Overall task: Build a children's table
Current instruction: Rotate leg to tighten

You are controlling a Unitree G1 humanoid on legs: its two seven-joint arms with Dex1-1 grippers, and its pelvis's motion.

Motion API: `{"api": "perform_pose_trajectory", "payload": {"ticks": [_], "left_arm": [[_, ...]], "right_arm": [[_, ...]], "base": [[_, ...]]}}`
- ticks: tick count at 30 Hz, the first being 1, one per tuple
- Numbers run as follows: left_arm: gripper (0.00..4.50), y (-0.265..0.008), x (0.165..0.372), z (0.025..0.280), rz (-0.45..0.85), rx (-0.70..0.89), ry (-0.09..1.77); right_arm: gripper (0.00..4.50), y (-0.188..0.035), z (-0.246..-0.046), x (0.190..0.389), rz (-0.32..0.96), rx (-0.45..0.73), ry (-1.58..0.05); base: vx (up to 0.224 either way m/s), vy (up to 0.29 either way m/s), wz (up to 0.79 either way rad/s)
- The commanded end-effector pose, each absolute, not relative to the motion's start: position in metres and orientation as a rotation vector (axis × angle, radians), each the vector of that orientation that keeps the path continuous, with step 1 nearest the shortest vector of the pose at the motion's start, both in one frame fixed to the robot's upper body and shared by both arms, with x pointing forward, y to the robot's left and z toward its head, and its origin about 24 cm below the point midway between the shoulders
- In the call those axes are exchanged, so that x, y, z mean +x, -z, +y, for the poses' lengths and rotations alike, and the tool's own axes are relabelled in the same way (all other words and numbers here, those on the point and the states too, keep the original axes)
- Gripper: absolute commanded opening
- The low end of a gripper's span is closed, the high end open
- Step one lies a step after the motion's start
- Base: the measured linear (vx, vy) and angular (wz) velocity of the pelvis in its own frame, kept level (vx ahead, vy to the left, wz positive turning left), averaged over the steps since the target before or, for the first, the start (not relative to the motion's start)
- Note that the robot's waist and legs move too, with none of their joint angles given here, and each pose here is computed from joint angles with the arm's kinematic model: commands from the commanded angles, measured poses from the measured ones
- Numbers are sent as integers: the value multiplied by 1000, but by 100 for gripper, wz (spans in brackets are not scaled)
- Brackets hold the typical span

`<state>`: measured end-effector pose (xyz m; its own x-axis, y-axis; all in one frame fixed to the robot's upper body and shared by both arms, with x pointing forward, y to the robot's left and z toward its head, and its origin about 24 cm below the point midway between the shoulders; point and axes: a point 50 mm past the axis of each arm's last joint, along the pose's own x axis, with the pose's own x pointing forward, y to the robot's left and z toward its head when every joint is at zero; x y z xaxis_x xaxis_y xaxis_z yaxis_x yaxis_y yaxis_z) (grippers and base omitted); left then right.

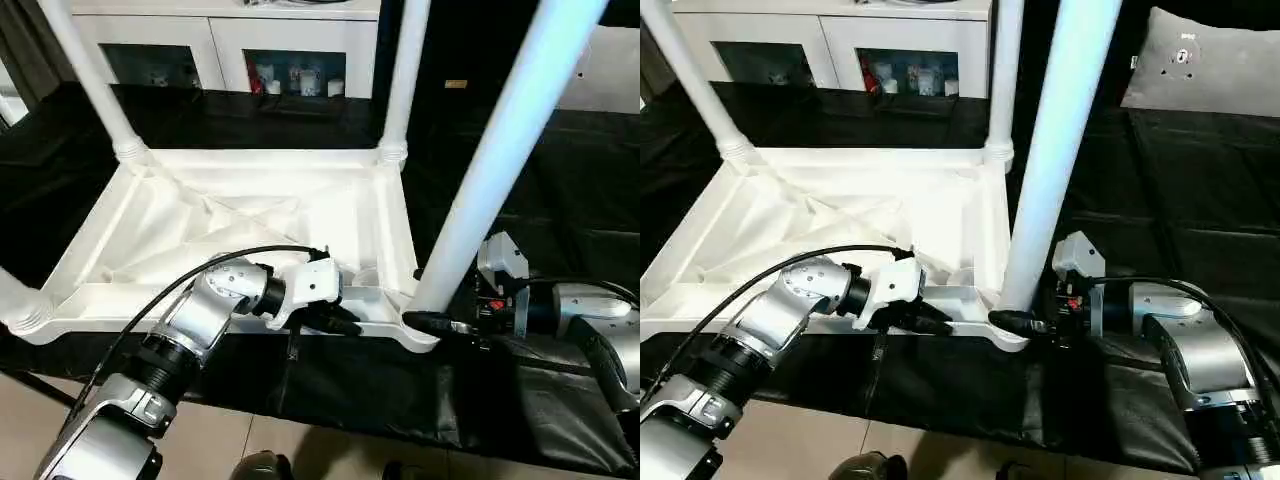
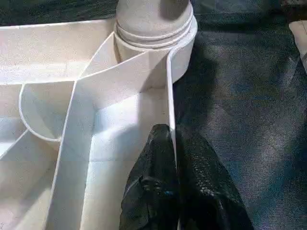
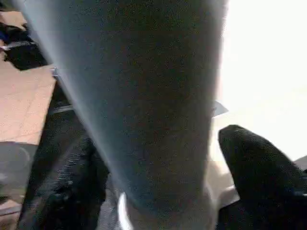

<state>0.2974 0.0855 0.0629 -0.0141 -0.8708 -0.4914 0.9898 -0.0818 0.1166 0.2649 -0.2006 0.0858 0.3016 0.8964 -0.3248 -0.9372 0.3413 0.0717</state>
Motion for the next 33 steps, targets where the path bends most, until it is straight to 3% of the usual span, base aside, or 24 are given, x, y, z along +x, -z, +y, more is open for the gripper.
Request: {"api": "perform_pose_trajectory", "payload": {"ticks": [1, 13, 20, 24, 33], "left_arm": [[0, -64, 294, 82, 286, 536, 1635], [0, -62, 293, 83, 290, 525, 1629], [0, -65, 299, 79, 274, 424, 1521], [0, -69, 309, 67, 261, 344, 1311], [0, -71, 318, 25, 263, 239, 1055]], "right_arm": [[324, -84, -199, 260, 349, -133, -1256], [231, -82, -198, 256, 366, -84, -1284], [213, -75, -184, 255, 356, -31, -1246], [210, -63, -167, 273, 358, -24, -984], [205, -60, -132, 297, 347, 16, -643]], "base": [[0, 0, 0], [0, 0, 0], [0, 0, 0], [0, 0, 0], [0, 0, 0]]}}
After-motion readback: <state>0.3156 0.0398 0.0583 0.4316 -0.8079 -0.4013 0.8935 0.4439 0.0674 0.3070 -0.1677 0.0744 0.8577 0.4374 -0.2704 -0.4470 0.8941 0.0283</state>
